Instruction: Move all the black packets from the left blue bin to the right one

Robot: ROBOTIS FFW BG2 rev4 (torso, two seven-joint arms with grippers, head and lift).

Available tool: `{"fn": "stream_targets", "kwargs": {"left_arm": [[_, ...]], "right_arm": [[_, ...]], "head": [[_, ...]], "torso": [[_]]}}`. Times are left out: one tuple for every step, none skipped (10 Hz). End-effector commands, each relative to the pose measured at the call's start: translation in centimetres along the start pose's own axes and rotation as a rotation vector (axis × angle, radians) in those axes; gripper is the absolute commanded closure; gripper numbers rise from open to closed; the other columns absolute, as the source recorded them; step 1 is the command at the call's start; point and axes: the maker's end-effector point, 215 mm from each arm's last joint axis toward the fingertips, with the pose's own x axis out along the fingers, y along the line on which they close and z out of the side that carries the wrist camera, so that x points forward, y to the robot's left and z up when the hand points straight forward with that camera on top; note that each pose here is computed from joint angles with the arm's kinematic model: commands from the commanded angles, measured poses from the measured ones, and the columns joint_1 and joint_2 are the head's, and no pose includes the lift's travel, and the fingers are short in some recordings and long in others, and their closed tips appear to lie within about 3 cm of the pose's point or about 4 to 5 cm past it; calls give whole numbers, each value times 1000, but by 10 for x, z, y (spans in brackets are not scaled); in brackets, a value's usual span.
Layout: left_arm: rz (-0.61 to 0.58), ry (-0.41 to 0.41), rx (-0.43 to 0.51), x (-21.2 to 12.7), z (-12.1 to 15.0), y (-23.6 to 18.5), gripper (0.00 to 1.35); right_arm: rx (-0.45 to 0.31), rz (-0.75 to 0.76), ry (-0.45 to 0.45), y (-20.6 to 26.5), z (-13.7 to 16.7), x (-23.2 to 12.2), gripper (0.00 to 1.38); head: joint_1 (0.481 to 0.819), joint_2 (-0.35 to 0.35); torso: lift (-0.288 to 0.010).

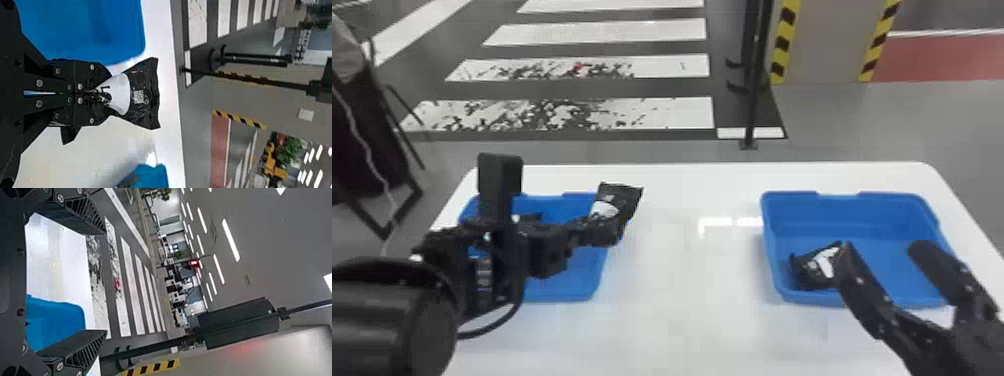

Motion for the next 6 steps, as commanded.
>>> {"fn": "stream_targets", "kwargs": {"left_arm": [[-138, -41, 23, 10, 8, -63, 1199], [-213, -58, 32, 15, 14, -96, 1197], [-274, -65, 41, 19, 17, -124, 1199], [-333, -63, 54, 22, 18, -151, 1197], [-382, -64, 62, 23, 19, -174, 1197], [-415, -66, 72, 24, 21, -189, 1197]], "right_arm": [[62, 70, 27, 19, -2, 13, 142], [100, 122, 47, 34, -6, 22, 148], [130, 182, 57, 52, -7, 32, 150], [168, 229, 64, 65, -11, 42, 153], [185, 254, 78, 72, -17, 49, 151], [192, 268, 86, 74, -21, 54, 151]], "head": [[695, 28], [695, 10], [695, -26], [695, -45], [695, -58], [695, -73]], "torso": [[-140], [-140], [-140], [-140], [-140], [-140]]}}
